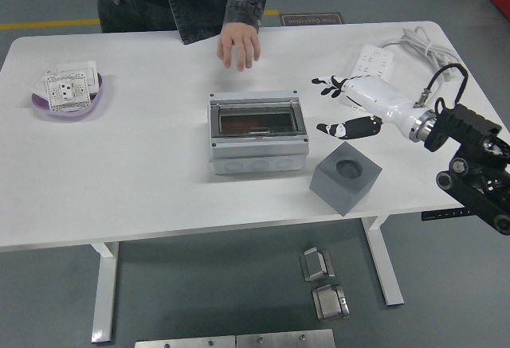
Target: Pick up the cylinder from the cube,place it in the box,flap close box
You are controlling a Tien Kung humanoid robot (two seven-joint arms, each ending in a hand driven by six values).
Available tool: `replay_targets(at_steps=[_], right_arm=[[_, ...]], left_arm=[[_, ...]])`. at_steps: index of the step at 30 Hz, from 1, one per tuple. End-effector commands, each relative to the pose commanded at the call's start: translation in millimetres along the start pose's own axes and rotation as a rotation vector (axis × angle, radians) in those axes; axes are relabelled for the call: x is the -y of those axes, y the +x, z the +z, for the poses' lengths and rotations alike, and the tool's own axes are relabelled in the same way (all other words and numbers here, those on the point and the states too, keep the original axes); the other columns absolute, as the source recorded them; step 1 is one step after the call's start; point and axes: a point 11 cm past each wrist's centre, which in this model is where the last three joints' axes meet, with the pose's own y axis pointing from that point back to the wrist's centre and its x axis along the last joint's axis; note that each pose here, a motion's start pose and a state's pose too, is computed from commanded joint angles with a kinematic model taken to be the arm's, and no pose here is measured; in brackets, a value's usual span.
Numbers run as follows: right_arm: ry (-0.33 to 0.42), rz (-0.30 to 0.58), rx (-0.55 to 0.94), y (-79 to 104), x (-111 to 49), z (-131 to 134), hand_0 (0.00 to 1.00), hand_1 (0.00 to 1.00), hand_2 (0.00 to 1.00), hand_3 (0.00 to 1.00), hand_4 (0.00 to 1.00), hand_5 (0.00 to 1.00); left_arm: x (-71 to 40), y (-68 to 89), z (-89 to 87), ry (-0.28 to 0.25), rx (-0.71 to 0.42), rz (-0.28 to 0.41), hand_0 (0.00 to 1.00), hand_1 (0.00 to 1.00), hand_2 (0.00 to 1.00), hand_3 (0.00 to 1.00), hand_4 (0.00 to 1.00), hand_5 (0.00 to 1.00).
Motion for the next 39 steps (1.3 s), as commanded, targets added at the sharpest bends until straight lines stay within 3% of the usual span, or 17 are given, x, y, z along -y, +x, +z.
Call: replay_targets(at_steps=[2,7,8,15,19,20,25,26,31,32,39], right_arm=[[0.027,0.048,0.107,0.0,-11.2,-4.9,0.707,0.662,0.753,0.890,0.763,0.491],[0.086,0.158,0.435,-8.8,-33.8,-14.2,0.707,0.662,0.753,0.890,0.763,0.491],[0.077,0.191,0.497,-8.3,-40.1,-9.0,0.704,0.663,0.739,0.848,0.766,0.497],[-0.066,0.387,0.770,4.3,-87.9,43.4,0.703,0.697,0.770,0.852,0.803,0.528],[-0.093,0.486,0.872,18.6,-101.8,60.1,0.703,0.697,0.770,0.852,0.803,0.528],[-0.095,0.506,0.895,21.2,-104.1,62.7,0.739,0.730,0.787,0.855,0.906,0.678],[-0.099,0.567,0.946,31.9,-113.6,70.8,0.739,0.730,0.787,0.855,0.906,0.678],[-0.100,0.577,0.942,34.8,-116.2,72.3,0.770,0.747,0.797,0.850,0.926,0.813],[-0.103,0.641,0.883,53.7,-136.1,79.8,0.770,0.747,0.797,0.850,0.926,0.813],[-0.107,0.654,0.871,56.4,-140.7,81.3,0.791,0.753,0.797,0.815,0.939,0.945],[-0.137,0.736,0.818,67.3,-180.4,87.5,0.792,0.755,0.785,0.794,0.943,0.951]], left_arm=[[0.2,-3.6,-2.8,0.003,-0.003,-0.006,0.664,0.664,0.565,0.604,0.620,0.250],[0.5,-8.2,-6.5,0.003,-0.010,-0.014,0.664,0.664,0.565,0.604,0.620,0.250],[0.6,-7.8,-6.4,0.001,-0.011,-0.013,0.664,0.664,0.566,0.604,0.621,0.250],[0.0,3.2,1.0,-0.026,-0.019,0.006,0.664,0.664,0.566,0.605,0.622,0.252],[-0.4,7.3,6.0,-0.039,-0.021,0.012,0.664,0.664,0.566,0.605,0.622,0.252],[-0.5,8.2,7.2,-0.043,-0.021,0.013,0.664,0.664,0.567,0.605,0.623,0.253],[-1.2,14.6,13.1,-0.062,-0.018,0.023,0.664,0.664,0.567,0.605,0.623,0.253],[-1.4,16.5,14.4,-0.066,-0.018,0.026,0.665,0.665,0.567,0.605,0.624,0.256],[-2.9,28.3,22.6,-0.086,-0.006,0.046,0.665,0.665,0.567,0.605,0.624,0.256],[-3.2,30.4,23.7,-0.087,-0.002,0.050,0.665,0.665,0.567,0.605,0.624,0.259],[-6.7,47.6,40.8,-0.114,0.047,0.077,0.665,0.665,0.568,0.605,0.626,0.264]])
